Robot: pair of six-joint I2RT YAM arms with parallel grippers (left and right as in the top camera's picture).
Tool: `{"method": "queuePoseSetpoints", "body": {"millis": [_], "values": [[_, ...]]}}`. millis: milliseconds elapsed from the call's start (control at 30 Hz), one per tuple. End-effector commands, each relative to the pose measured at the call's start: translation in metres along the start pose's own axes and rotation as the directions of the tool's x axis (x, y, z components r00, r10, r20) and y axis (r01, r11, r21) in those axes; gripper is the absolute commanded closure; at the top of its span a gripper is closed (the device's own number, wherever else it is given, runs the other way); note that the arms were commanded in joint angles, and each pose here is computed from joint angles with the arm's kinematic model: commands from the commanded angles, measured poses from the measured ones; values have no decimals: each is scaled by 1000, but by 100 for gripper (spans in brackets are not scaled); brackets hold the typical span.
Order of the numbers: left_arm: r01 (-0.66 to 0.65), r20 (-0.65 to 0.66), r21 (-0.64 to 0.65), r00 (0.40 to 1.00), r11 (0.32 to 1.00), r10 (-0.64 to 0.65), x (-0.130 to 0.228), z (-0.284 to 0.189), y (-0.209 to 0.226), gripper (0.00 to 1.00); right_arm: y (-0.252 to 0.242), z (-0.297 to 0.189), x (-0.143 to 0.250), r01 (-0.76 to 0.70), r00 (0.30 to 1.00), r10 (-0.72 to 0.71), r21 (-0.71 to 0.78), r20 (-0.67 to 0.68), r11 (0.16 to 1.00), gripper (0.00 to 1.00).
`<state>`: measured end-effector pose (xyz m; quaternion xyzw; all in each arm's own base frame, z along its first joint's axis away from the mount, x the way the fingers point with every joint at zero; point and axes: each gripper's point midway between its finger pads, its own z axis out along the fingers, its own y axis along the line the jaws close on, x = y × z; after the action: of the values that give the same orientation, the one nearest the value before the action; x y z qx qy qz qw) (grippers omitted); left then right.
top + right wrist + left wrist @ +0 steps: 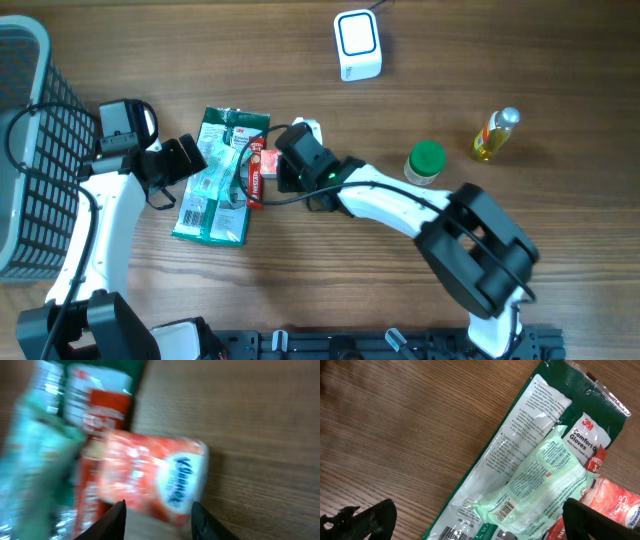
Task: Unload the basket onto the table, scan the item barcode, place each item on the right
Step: 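Reach right gripper to the red Kleenex tissue pack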
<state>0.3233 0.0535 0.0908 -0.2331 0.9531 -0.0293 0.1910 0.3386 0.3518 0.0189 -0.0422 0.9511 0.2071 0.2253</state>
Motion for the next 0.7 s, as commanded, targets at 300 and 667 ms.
{"method": "queuePoseSetpoints", "body": {"millis": [300, 667], "values": [[-23, -10, 7, 1000, 1000, 23, 3, 2, -2, 0, -30, -25, -26, 179, 983, -181, 83, 19, 980, 85], [-23, -10, 7, 1000, 1000, 23, 3, 2, -2, 0, -100, -79, 14, 747, 627, -691, 28, -359, 664, 90]]}}
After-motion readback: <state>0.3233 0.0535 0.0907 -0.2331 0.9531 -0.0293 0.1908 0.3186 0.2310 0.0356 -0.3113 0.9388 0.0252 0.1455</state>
